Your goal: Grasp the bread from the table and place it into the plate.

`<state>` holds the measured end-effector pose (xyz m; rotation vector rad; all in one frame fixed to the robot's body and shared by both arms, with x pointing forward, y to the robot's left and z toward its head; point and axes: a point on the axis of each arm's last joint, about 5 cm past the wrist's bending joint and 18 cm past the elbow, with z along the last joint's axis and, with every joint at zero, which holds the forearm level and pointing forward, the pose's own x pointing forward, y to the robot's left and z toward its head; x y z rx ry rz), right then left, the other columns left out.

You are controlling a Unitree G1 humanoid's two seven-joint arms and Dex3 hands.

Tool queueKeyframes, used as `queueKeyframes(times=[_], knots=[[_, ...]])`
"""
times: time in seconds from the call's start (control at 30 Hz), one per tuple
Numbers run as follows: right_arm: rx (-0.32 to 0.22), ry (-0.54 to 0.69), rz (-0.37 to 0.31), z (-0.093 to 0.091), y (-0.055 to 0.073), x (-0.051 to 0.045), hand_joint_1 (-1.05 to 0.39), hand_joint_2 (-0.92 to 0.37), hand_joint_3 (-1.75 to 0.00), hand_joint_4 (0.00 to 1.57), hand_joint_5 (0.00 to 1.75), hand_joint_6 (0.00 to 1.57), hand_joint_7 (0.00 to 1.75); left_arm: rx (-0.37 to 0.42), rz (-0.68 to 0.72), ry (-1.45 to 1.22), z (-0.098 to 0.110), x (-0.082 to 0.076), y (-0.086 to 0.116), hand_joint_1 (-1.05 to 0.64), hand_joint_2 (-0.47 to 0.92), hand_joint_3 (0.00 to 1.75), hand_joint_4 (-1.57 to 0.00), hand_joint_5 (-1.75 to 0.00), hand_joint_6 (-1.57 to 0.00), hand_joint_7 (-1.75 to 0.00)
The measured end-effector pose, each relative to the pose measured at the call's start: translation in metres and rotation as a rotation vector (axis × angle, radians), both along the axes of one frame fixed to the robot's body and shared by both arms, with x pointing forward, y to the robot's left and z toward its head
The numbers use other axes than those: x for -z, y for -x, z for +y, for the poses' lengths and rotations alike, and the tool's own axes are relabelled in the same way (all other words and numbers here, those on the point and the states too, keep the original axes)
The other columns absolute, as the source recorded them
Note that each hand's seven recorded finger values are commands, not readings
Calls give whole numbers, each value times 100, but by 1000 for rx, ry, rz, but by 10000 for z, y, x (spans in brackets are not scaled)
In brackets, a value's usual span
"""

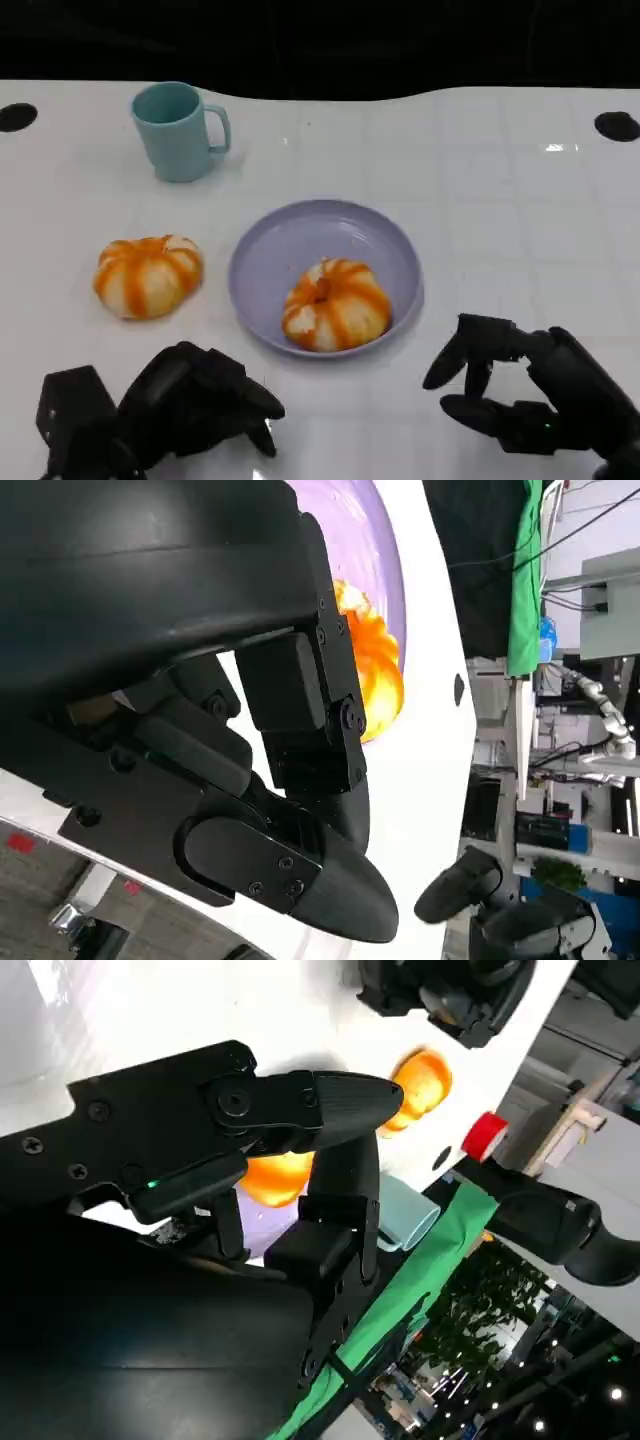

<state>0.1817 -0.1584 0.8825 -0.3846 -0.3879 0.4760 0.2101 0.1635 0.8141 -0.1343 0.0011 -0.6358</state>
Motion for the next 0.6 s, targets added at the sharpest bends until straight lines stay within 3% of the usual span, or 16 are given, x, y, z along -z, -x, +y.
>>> queueKeyframes(times=[0.33, 0.6], knots=[[-6, -44, 6, -7, 64, 103, -49, -92, -37, 83, 175, 69, 174, 0, 2, -1, 6, -1, -1, -105, 85, 0, -127, -91, -157, -4], [16, -92, 1, -20, 48, 225, -49, -92, -36, 89, 175, 74, 175, -2, 10, 1, 13, 1, -4, -105, 85, 0, -127, -90, -157, -5]])
